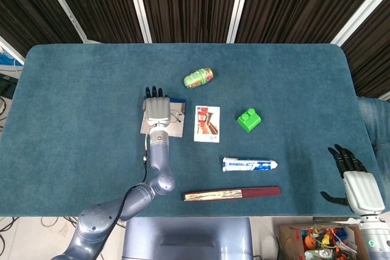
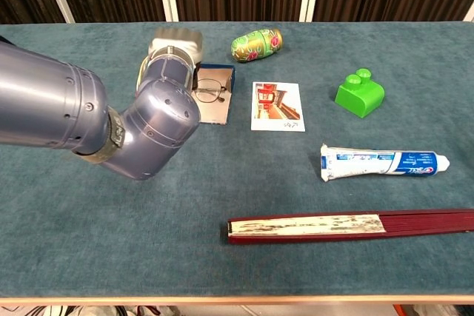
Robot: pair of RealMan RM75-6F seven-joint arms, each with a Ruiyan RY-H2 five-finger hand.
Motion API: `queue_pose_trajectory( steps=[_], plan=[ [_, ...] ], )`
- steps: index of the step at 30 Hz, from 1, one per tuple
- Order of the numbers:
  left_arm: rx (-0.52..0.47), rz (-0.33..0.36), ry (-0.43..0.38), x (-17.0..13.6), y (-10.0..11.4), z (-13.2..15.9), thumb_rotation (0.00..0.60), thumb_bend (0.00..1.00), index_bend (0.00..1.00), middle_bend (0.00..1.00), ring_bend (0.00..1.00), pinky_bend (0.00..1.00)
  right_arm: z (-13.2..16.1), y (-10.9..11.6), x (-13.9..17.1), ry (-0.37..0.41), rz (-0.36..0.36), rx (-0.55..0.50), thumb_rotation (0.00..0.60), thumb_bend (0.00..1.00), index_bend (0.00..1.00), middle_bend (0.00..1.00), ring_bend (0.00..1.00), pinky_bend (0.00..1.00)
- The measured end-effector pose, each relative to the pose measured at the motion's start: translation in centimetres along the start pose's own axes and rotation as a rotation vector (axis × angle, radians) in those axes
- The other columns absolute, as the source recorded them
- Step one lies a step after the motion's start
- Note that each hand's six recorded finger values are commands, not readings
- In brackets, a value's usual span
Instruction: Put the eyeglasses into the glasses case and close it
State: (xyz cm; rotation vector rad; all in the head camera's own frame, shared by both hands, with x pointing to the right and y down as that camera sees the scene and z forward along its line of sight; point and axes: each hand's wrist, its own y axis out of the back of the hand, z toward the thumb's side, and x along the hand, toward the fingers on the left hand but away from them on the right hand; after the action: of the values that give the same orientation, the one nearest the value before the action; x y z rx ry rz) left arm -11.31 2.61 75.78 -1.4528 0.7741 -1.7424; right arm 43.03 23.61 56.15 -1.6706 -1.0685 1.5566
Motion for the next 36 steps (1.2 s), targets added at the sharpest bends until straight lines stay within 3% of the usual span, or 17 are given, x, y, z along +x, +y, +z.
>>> queue_pose_trajectory(
  steps=[9,11,16,20,25,30,36],
  plan=[
    [-0.007,0.036,-0.031,-1.5,1.0,-0.5,0.6,0.43,0.35,0.13,0.0,0.04,0.1,0.0,0.0,0.002,-0.001,0.002,0.6,0.06,0.05,0.0,0.04,0.18],
    [-0.016,0.04,-0.045,-1.9,1.3,-0.7,0.6,0.43,0.34,0.15,0.04,0.12,0.1,0.0,0.0,0.001,0.0,0.002,0.6,0.06,0.05,0.0,0.04,0.18],
    [-0.031,0.046,-0.101,-3.5,2.3,-1.6,0.6,0.43,0.3,0.25,0.24,0.42,0.0,0.0,0.0,-0.001,-0.002,0.0,0.6,0.06,0.05,0.0,0.04,0.18],
    [-0.01,0.047,-0.138,-4.6,2.7,-3.3,0.6,0.43,0.24,0.33,0.37,0.57,0.1,-0.1,0.0,-0.001,0.0,0.0,0.6,0.06,0.05,0.0,0.04,0.18],
    [0.0,0.02,-0.153,-5.3,2.1,-6.0,0.6,0.44,0.14,0.51,0.56,0.73,0.0,0.0,-0.1,-0.006,-0.001,-0.003,0.6,0.06,0.05,0.0,0.04,0.18],
    [-0.031,-0.04,-0.174,-6.0,1.1,-6.7,0.6,0.46,0.07,0.66,0.65,0.77,0.0,-0.1,-0.1,-0.008,0.001,-0.005,0.6,0.06,0.05,0.0,0.04,0.18],
    [-0.065,-0.142,-0.197,-6.8,-0.7,-7.2,0.6,0.46,0.0,0.69,0.67,0.78,0.0,-0.1,-0.1,-0.011,0.004,-0.007,0.6,0.06,0.05,0.0,0.04,0.18]
  ],
)
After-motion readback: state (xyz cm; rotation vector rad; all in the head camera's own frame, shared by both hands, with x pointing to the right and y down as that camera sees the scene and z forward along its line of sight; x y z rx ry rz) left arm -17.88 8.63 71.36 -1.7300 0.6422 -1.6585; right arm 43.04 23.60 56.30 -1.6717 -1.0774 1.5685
